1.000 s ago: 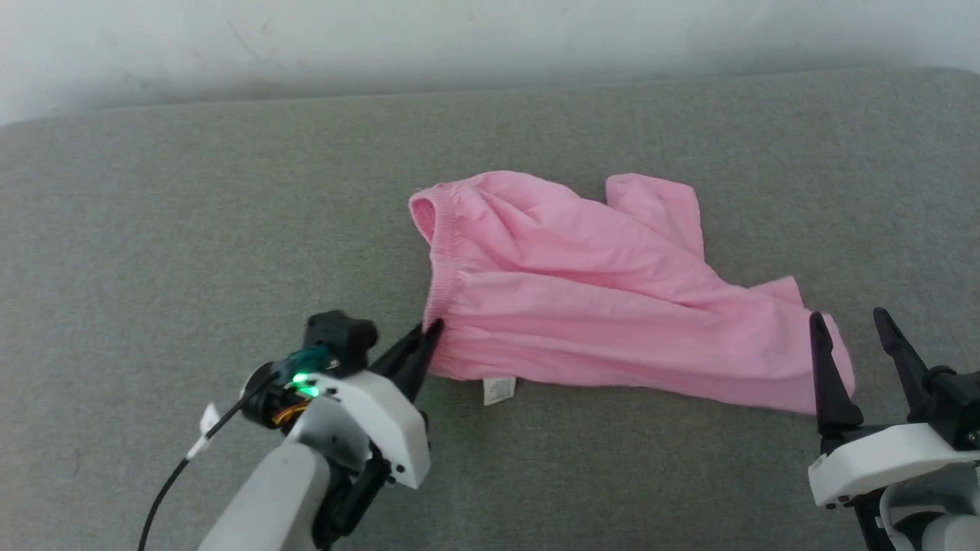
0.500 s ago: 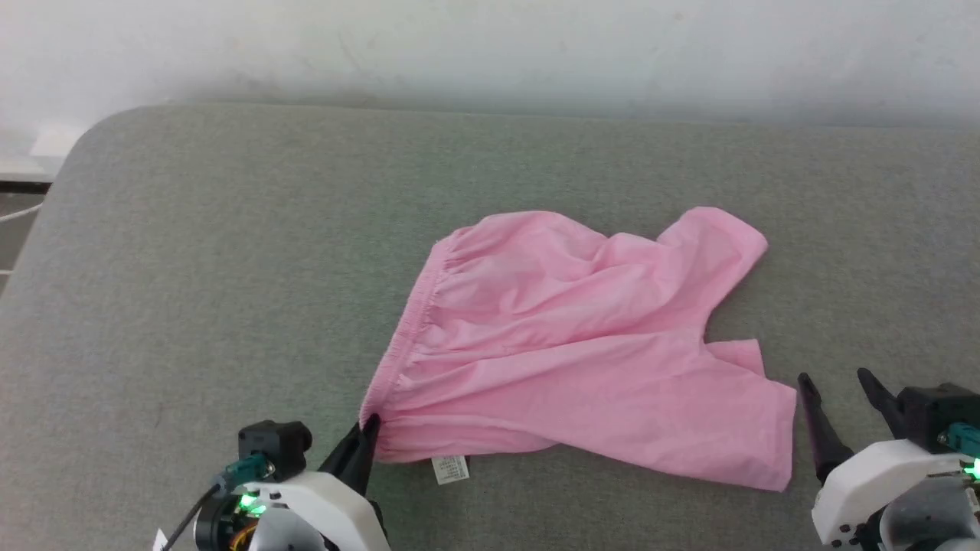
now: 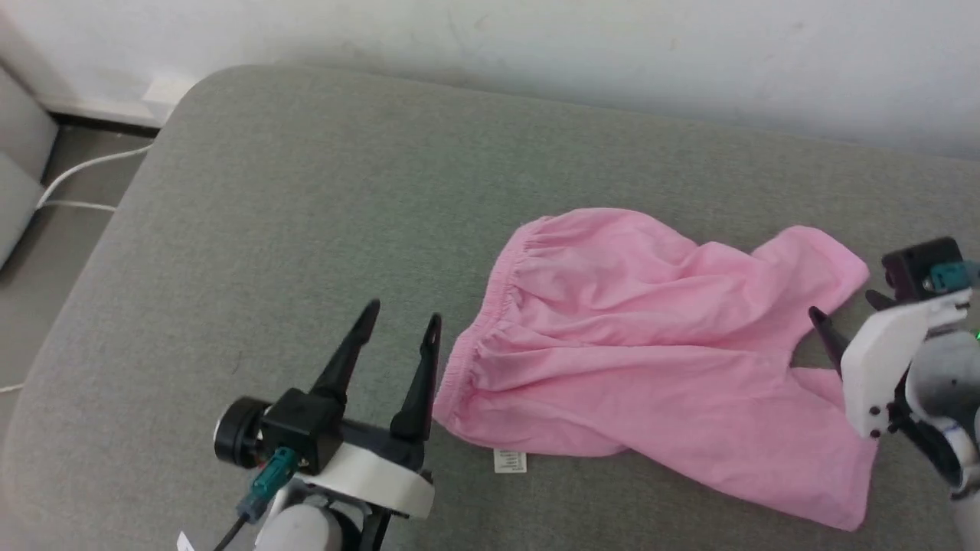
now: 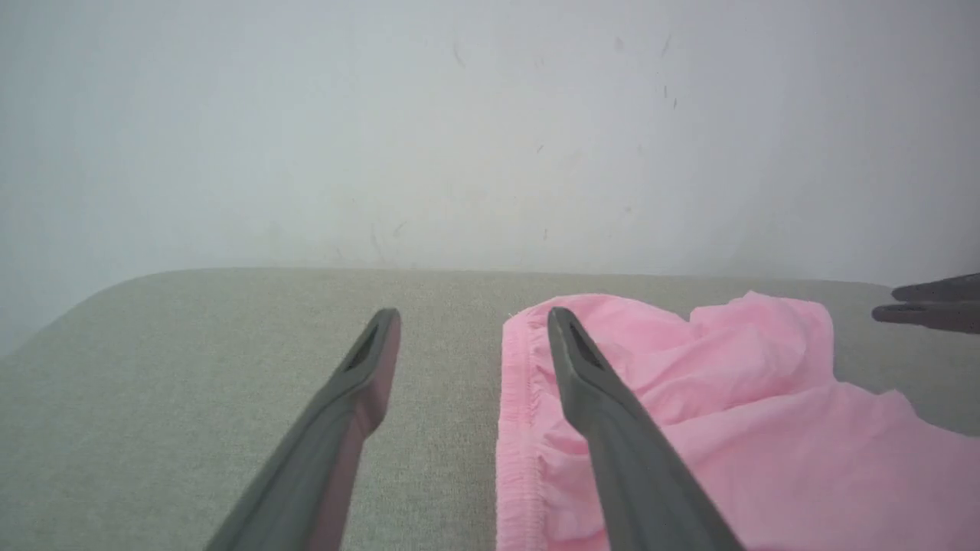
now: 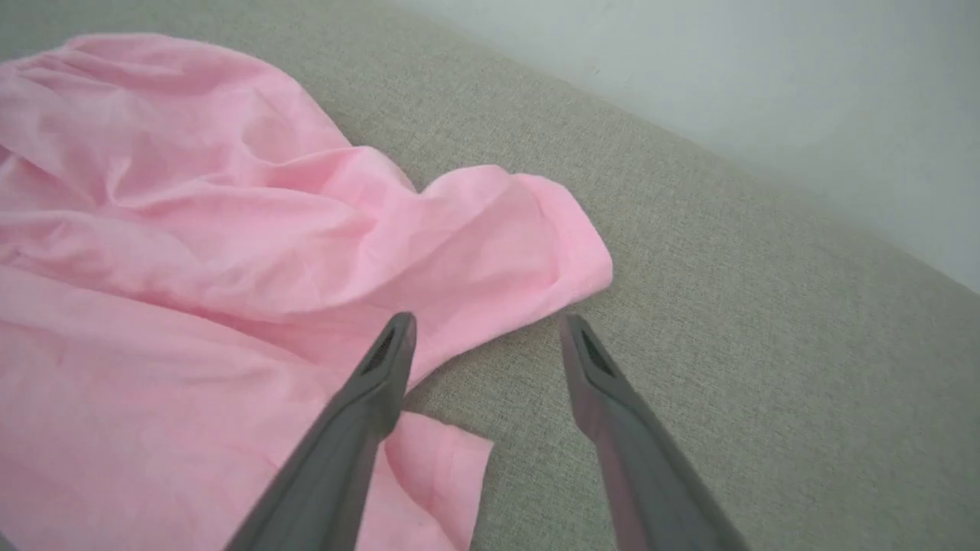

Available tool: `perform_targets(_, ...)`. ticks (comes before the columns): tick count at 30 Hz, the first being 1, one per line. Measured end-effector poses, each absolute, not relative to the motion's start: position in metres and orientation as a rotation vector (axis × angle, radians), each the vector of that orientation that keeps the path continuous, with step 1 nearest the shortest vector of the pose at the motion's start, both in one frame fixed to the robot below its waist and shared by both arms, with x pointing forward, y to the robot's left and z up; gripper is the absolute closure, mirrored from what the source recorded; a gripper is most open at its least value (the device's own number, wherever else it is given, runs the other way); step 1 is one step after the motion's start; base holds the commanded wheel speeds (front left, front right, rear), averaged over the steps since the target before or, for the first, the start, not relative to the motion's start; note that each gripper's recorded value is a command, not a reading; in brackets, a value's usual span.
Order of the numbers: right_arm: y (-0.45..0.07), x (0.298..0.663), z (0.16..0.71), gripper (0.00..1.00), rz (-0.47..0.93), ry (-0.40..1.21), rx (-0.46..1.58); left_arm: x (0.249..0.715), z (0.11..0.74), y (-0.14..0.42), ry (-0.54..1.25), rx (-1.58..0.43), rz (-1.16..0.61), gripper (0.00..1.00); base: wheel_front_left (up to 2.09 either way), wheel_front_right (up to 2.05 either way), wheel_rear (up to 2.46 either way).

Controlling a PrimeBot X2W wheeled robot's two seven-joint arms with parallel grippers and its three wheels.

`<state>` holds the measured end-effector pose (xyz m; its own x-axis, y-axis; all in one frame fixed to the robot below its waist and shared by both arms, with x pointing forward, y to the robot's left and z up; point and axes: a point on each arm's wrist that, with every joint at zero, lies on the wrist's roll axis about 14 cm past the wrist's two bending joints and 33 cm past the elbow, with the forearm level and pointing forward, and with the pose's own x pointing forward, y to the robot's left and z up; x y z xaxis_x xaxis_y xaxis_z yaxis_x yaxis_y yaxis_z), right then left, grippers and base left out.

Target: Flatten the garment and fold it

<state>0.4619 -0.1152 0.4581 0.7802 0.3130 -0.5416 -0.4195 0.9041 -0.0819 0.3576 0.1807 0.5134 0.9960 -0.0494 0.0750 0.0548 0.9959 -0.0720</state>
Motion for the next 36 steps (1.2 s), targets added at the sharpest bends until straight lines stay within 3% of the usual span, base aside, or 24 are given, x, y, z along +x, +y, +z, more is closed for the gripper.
perform_targets(4,-0.114,0.481,0.442,0.0,0.414,0.671,-0.296,0.357,0.541,0.181,-0.164,-0.012,-0.035,0.0,0.0,0.0,0.0)
perform_targets(8,-0.109,0.489,0.417,0.0,0.436,0.811,-0.345,0.35,0.534,0.183,-0.142,-0.017,-0.008,0.0,0.0,0.0,0.0)
perform_targets(17,-0.098,0.504,0.378,0.0,0.481,0.923,-0.439,0.343,0.52,0.196,-0.09,-0.021,0.051,0.0,0.0,0.0,0.0)
perform_targets(18,-0.095,0.507,0.377,0.1,0.487,0.915,-0.438,0.343,0.518,0.198,-0.085,-0.022,0.058,0.0,0.0,0.0,0.0)
perform_targets(19,-0.092,0.509,0.376,0.82,0.492,0.908,-0.435,0.342,0.517,0.198,-0.08,-0.023,0.058,0.0,0.0,0.0,0.0)
perform_targets(20,-0.09,0.511,0.374,1.0,0.497,0.902,-0.434,0.342,0.515,0.2,-0.075,-0.021,0.062,0.0,0.0,0.0,0.0)
perform_targets(28,-0.091,0.534,0.399,1.0,0.471,0.693,-0.401,0.344,0.51,0.198,-0.062,-0.026,0.048,0.0,0.0,0.0,0.0)
perform_targets(36,-0.077,0.591,0.495,1.0,0.44,0.339,-0.441,0.346,0.512,0.187,-0.069,-0.033,0.007,0.0,0.0,0.0,0.0)
